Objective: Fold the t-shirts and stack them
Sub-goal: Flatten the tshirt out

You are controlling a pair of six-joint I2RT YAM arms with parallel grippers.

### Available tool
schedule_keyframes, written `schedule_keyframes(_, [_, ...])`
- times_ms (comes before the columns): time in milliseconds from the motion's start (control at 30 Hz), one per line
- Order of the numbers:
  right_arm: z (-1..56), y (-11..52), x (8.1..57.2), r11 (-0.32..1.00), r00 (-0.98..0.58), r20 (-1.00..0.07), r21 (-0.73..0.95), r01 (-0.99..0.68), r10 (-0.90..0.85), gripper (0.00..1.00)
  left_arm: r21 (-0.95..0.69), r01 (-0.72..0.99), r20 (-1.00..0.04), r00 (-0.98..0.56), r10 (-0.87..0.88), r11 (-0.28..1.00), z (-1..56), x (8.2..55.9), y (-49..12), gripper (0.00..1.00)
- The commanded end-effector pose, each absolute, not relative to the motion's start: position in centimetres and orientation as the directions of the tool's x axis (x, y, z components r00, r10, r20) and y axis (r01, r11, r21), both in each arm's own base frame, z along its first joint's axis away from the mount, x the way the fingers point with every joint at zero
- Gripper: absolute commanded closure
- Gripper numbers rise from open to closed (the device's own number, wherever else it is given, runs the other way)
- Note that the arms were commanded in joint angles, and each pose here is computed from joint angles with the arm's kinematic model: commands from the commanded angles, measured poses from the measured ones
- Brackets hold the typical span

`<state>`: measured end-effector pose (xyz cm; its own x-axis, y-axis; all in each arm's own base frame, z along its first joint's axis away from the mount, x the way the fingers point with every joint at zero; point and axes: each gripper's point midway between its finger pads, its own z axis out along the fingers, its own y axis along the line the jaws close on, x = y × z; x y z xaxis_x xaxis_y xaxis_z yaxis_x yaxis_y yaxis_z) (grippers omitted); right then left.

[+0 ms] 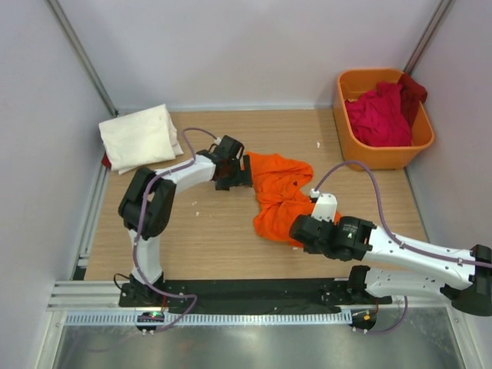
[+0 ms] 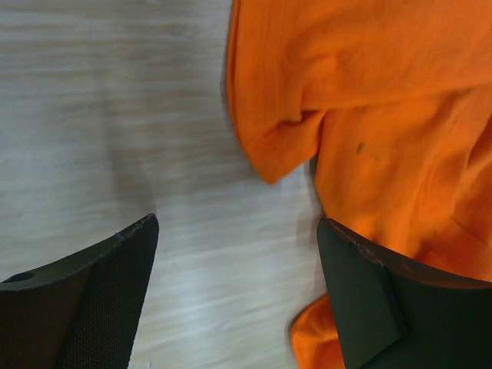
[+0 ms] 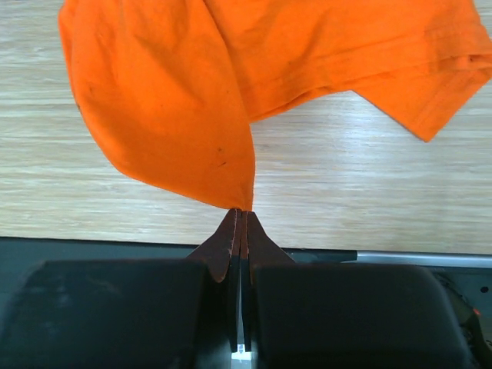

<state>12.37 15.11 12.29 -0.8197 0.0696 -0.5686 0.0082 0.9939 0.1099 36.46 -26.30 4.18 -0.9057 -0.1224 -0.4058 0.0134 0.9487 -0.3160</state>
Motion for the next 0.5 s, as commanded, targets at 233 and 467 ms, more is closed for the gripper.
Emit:
schedule_keyframes(233, [13.9, 13.7, 12.8, 0.992, -0.782, -0.613, 0.121, 0.047, 0.112, 0.99, -0.430, -0.025, -0.360, -0.912, -0.196, 0.902, 1.4, 39.4, -30.5, 0.39])
schedule_keyframes(467, [14.1, 13.3, 12.8, 0.992, -0.776, -0.621, 0.119, 0.050, 0.113, 0.99, -0.446, -0.029, -0.336, -0.921, -0.197, 0.895, 0.2, 39.3, -31.1, 1.00])
